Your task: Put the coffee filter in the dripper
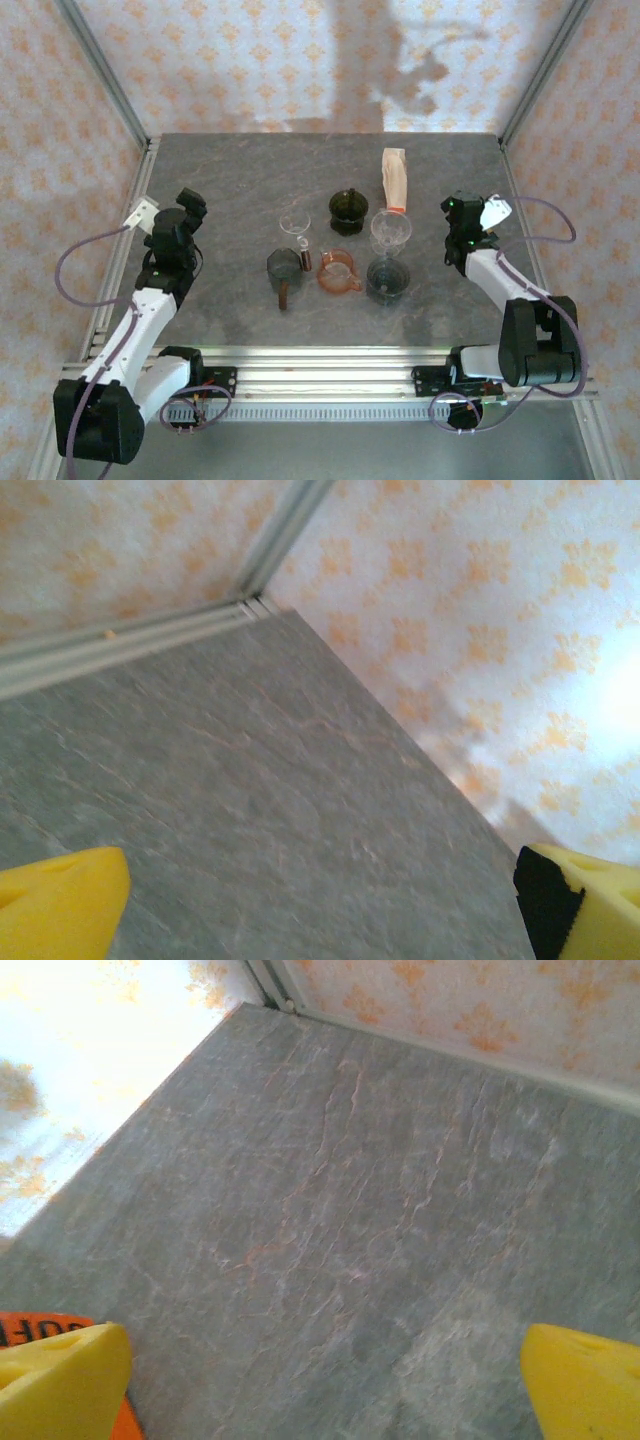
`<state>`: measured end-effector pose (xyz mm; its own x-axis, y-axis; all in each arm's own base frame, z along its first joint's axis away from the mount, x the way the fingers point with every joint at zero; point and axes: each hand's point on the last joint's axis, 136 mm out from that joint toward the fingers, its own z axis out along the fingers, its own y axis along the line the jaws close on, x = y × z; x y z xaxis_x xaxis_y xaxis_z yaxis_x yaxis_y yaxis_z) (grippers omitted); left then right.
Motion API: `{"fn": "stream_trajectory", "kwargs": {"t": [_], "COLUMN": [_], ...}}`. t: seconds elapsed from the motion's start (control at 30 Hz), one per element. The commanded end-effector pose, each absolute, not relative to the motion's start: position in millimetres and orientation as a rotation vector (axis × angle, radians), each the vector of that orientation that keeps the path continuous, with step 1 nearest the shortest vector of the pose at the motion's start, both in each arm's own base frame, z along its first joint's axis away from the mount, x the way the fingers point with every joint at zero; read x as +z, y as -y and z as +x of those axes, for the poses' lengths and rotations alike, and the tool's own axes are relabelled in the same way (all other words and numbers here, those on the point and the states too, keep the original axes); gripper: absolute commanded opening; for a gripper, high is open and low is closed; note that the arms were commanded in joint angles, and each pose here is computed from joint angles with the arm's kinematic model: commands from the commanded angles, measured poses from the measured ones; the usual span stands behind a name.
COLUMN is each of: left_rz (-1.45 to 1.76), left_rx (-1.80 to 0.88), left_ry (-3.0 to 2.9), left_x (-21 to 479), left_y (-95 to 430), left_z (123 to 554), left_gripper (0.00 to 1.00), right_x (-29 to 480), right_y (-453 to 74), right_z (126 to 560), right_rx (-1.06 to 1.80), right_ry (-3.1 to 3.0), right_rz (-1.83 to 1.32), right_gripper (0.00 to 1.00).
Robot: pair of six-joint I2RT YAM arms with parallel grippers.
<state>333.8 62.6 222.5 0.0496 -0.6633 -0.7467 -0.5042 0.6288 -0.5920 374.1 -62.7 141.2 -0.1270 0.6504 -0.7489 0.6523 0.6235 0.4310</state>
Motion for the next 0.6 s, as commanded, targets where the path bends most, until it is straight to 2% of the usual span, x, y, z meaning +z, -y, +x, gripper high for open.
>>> {"fn": "stream_trajectory", "kwargs": {"t": [0.0,0.1,0.2,0.3,0.43,0.57], "left_rz": [-0.987,-0.93,-0.85,-0.724,-0.502,-0.384], "left_rx": [-0.322,-0.434,-0.487,-0.479,-0.445,-0.372], "left_ry": [-1.635,-1.665,-1.81,-1.984,-2.173,-2.335], "left_x": [225.7,228.6,222.8,210.2,181.6,148.4], "left_y": [-42.8,-24.7,-1.2,30.9,84.0,107.1], "left_z": [339.9,342.6,342.8,338.5,324.1,308.7], "left_gripper": [1.0,1.0,0.98,0.89,0.84,0.7], "right_x": [141.6,146.6,154.5,162.1,162.5,155.5], "right_y": [50.4,25.9,-0.9,-36.0,-80.0,-107.6], "right_z": [377.9,387.0,386.9,381.0,367.1,353.0], "right_rx": [0.165,0.243,0.308,0.362,0.339,0.308], "right_ry": [-1.791,-1.92,-2.013,-2.088,-2.21,-2.299], "right_rz": [1.071,0.941,0.817,0.646,0.438,0.308], "right_gripper": [0.99,1.0,0.96,0.93,0.9,0.9]}}
